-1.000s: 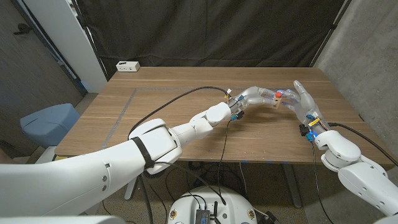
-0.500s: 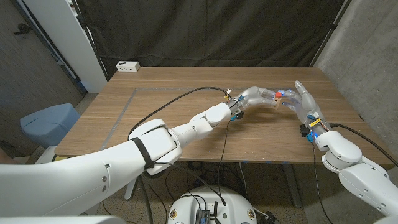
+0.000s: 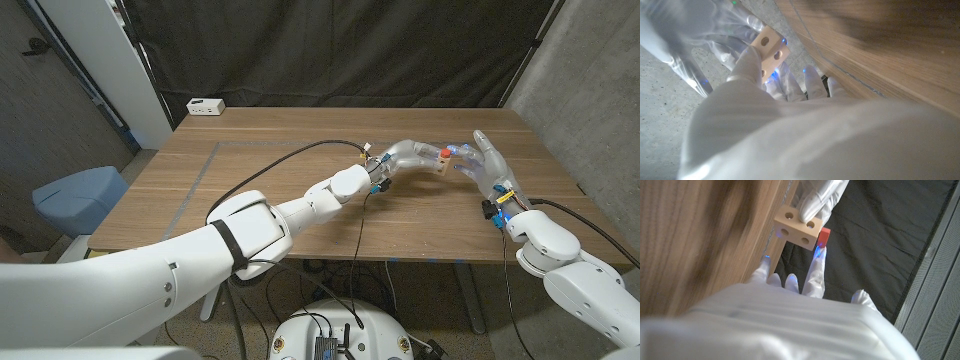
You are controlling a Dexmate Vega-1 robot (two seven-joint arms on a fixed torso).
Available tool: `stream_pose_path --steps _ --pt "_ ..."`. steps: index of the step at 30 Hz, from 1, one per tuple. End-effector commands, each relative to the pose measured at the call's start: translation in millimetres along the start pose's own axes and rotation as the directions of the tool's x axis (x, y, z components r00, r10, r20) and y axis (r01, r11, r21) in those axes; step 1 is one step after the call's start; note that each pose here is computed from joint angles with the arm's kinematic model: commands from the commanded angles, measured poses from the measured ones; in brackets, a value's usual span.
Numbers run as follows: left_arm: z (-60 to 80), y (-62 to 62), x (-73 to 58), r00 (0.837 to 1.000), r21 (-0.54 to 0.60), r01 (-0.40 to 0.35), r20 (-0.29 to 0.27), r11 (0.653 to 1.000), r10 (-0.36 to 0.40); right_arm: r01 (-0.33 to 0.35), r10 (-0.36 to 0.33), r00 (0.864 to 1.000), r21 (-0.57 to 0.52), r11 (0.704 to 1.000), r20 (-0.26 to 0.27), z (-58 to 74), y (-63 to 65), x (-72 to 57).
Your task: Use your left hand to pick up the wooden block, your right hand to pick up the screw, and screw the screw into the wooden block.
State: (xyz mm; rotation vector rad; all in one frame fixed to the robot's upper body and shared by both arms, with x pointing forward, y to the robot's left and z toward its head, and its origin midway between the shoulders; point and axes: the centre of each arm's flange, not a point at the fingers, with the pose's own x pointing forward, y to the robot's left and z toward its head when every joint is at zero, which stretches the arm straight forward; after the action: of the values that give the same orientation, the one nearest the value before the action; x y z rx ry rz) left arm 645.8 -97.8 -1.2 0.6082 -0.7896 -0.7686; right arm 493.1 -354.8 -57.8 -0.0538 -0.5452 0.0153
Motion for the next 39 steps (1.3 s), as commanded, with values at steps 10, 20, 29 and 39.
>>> stream_pose_path --steps 10,20,29,39 --pt "-3.8 7.3 2.5 0.999 -0.005 -0.004 -0.036 1.0 0.004 0.002 -0.002 1.0 0.003 1.0 -0.019 -2.3 4.3 5.4" --pt "-4.3 8.3 2.4 0.999 -0.008 -0.002 -0.039 1.0 0.002 0.003 -0.003 1.0 0.003 1.0 -0.028 -2.9 5.5 5.4" --pt "-4.1 8.3 2.5 0.999 -0.007 -0.002 -0.039 1.0 0.002 0.007 -0.007 1.0 0.003 1.0 -0.028 -2.9 5.3 3.1" --pt "-3.6 6.4 2.0 0.999 -0.007 0.0 -0.033 1.0 0.0 0.007 -0.007 1.0 0.005 1.0 -0.026 -3.1 4.6 -0.4"
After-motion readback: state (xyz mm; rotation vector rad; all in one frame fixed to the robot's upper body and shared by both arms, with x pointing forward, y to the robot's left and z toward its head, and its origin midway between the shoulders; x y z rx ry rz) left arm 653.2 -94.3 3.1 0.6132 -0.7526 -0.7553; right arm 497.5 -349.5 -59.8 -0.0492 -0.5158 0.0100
